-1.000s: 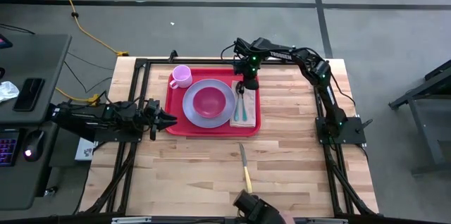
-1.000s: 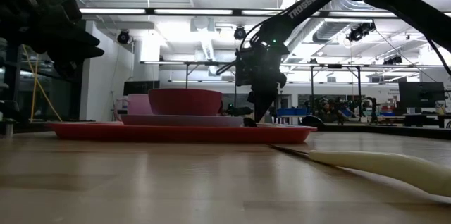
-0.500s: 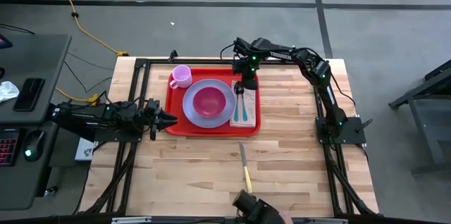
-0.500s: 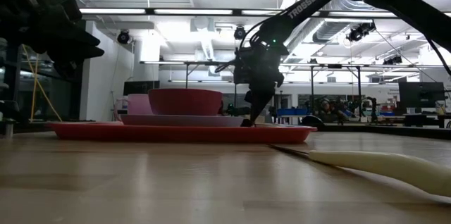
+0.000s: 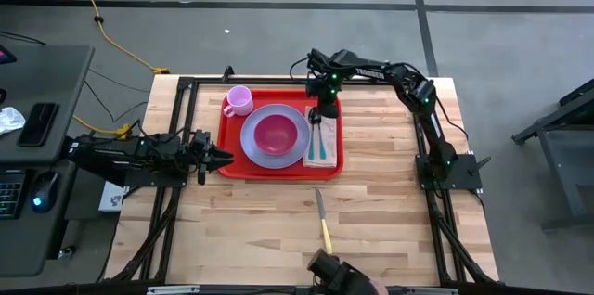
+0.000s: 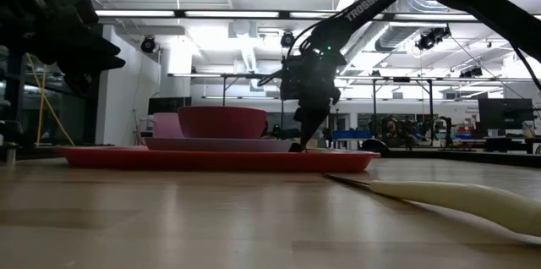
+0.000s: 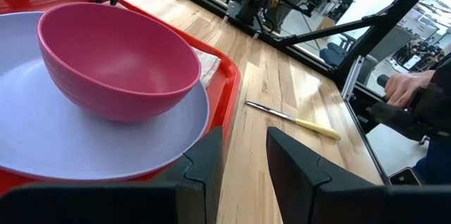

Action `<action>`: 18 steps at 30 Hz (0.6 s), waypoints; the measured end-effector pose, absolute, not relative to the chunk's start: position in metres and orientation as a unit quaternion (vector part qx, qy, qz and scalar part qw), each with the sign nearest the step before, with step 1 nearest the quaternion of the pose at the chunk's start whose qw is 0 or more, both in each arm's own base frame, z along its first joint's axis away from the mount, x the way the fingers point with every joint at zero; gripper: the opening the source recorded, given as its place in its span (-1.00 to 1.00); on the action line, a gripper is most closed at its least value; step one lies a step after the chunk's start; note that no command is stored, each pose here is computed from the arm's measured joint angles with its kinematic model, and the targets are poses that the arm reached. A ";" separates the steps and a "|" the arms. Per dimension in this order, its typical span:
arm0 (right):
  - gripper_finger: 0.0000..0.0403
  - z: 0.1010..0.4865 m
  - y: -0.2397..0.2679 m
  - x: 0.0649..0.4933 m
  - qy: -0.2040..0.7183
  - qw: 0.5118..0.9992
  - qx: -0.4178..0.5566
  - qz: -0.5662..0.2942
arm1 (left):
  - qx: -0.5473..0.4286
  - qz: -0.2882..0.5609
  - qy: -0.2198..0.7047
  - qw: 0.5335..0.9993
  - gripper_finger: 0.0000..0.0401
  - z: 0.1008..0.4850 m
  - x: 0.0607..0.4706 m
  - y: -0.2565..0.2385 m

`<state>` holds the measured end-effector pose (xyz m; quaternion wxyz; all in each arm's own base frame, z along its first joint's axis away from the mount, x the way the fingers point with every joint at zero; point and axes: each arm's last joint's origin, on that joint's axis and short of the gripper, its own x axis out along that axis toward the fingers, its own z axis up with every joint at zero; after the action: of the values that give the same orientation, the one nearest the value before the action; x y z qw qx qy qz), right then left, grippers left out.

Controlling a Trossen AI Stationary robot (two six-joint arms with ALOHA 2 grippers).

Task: Set up tray
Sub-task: Put the blue spoon on the white table napkin to the left of the blue fork

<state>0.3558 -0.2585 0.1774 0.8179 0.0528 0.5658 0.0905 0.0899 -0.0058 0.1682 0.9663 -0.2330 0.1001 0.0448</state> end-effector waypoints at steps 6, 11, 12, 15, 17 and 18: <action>-0.61 0.189 -0.258 0.354 0.561 0.823 0.043 0.080 | -0.233 0.045 0.100 0.966 -0.30 0.168 0.090 -0.006; -0.61 0.199 -0.254 0.348 0.576 0.813 0.058 0.068 | -0.233 0.046 0.098 0.966 -0.30 0.168 0.090 -0.006; -0.61 0.201 -0.253 0.346 0.578 0.810 0.071 0.066 | -0.234 0.046 0.097 0.966 -0.30 0.168 0.090 -0.006; -0.61 0.201 -0.246 0.342 0.595 0.792 0.114 0.070 | -0.234 0.046 0.097 0.966 -0.30 0.168 0.090 -0.006; -0.61 0.196 -0.239 0.344 0.598 0.787 0.131 0.078 | -0.234 0.046 0.097 0.966 -0.30 0.168 0.090 -0.006; -0.61 0.192 -0.234 0.346 0.600 0.784 0.138 0.084 | -0.234 0.046 0.098 0.966 -0.30 0.168 0.090 -0.006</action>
<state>0.3457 -0.2337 0.1925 0.7838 0.1380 0.5996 0.0845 0.0901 -0.0057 0.1685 0.9663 -0.2337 0.0976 0.0460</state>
